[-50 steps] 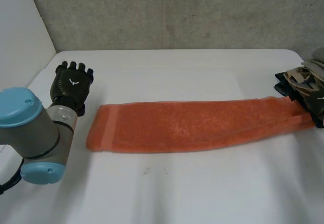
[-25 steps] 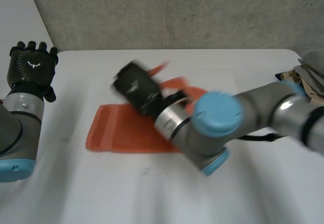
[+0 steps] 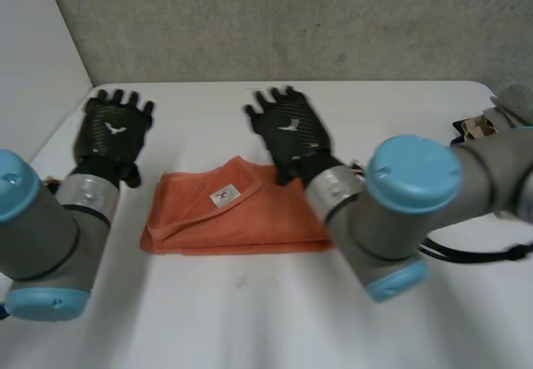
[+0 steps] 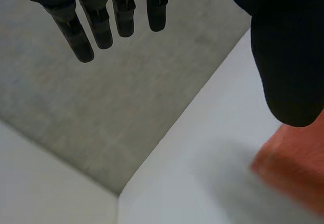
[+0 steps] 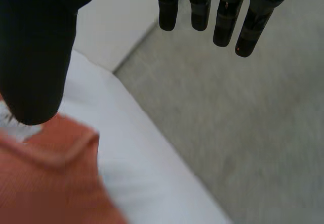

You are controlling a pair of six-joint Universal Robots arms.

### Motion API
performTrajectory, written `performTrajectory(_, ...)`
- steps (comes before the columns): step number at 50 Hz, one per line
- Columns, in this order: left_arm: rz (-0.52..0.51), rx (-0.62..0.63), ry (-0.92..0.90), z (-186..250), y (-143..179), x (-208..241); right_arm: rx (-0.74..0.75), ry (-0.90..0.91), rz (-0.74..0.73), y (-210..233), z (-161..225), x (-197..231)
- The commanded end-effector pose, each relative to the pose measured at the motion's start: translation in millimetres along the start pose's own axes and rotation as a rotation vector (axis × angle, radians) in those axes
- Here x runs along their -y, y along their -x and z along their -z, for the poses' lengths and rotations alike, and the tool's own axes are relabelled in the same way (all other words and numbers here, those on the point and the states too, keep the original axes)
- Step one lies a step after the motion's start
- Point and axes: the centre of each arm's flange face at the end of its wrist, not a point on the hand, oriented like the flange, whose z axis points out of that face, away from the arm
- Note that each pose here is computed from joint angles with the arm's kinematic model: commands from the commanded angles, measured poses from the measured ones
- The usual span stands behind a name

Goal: Fold the laundry.

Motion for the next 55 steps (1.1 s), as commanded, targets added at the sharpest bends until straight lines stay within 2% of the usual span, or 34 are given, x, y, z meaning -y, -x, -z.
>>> performTrajectory(1, 0.013, -0.172, -0.051, 17, -45, 10, 0.009, 0.26, -0.116, -21, 26, -34)
performTrajectory(3, 0.017, -0.225, -0.062, 19, -60, 10, 0.01, 0.319, -0.126, -23, 33, -43)
performTrajectory(9, 0.01, -0.272, -0.031, 11, -79, -3, 0.029, 0.36, -0.121, -16, 41, -55)
performTrajectory(19, 0.006, -0.317, 0.054, -4, -93, -24, 0.051, 0.408, -0.075, -7, 41, -73)
performTrajectory(24, 0.004, -0.294, 0.085, -23, -91, -34, 0.066, 0.423, -0.056, -2, 41, -81)
performTrajectory(28, 0.008, -0.151, 0.131, -56, -67, -50, 0.06, 0.404, -0.051, -2, 39, -81)
performTrajectory(29, 0.007, -0.039, 0.169, -69, -48, -57, 0.054, 0.395, -0.047, -3, 38, -82)
performTrajectory(31, 0.006, 0.077, 0.212, -78, -25, -65, 0.049, 0.384, -0.04, -3, 37, -82)
performTrajectory(33, -0.004, 0.175, 0.265, -83, -10, -74, 0.038, 0.37, -0.026, -3, 36, -82)
performTrajectory(34, -0.004, 0.181, 0.268, -83, -9, -75, 0.033, 0.369, -0.02, -4, 36, -82)
performTrajectory(43, -0.012, -0.029, 0.224, -47, -56, -58, 0.008, 0.379, 0.027, -7, 35, -85)
performTrajectory(55, 0.003, -0.014, 0.181, -32, -42, -33, 0.031, 0.43, 0.105, -8, 46, -98)
